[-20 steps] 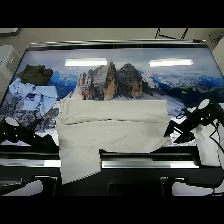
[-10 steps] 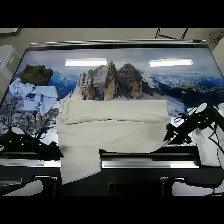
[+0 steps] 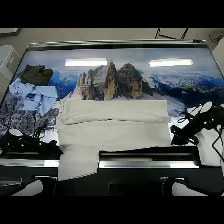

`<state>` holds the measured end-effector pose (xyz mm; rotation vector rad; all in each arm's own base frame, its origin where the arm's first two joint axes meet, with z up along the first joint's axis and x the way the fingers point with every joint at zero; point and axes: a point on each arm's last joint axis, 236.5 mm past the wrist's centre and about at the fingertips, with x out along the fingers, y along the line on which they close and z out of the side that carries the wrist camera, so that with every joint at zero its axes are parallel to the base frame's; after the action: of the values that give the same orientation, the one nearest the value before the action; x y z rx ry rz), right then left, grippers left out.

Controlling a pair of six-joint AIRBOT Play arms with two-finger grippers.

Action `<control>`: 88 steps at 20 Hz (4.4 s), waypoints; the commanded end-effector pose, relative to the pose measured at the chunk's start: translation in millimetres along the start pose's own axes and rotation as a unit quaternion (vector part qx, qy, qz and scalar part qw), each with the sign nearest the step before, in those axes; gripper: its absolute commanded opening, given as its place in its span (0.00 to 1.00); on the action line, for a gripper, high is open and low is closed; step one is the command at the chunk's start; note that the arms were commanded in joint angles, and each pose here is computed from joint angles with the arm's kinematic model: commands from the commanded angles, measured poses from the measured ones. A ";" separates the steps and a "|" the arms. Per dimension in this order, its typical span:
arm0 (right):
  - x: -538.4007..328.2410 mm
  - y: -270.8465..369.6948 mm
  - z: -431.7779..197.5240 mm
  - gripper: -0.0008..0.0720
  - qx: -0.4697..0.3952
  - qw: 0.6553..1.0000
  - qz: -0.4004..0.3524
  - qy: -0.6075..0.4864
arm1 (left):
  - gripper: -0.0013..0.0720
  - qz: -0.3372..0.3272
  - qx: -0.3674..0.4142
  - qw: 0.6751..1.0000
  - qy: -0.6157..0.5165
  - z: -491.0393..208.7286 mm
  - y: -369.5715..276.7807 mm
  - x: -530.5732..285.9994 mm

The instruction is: Fold the clothes and pants, and hang the long-sleeved shirts on hangers.

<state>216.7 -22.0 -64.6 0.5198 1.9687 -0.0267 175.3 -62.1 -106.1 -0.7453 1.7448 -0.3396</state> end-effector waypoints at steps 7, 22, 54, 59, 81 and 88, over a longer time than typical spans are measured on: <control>-47.9 24.3 33.4 0.06 -0.006 0.991 0.030 -0.133 | 0.05 -0.013 0.047 0.995 -0.088 46.1 -44.9 -61.7; -90.6 87.4 217.9 0.06 0.015 0.967 0.076 -0.242 | 0.05 0.010 0.071 0.977 -0.202 268.2 -129.5 -99.2; -54.4 40.5 202.7 0.98 -0.022 0.974 0.169 -0.148 | 0.62 0.002 0.201 0.958 -0.206 193.9 -226.2 -163.9; -40.4 87.3 209.6 0.30 -0.060 0.974 0.153 -0.157 | 0.62 -0.003 0.232 0.950 -0.207 191.2 -256.1 -142.6; -245.6 272.4 -51.4 0.06 -0.264 0.867 0.263 -0.332 | 0.05 -0.193 0.061 0.964 -0.174 108.3 -432.8 230.9; -205.7 381.2 -17.9 0.06 -0.287 0.837 0.378 -0.274 | 0.04 -0.038 0.198 0.946 -0.255 225.0 -333.3 31.3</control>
<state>393.3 203.8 208.9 0.6477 1.0560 0.7077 448.9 -407.4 -32.8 -0.7441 1.1634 -0.5676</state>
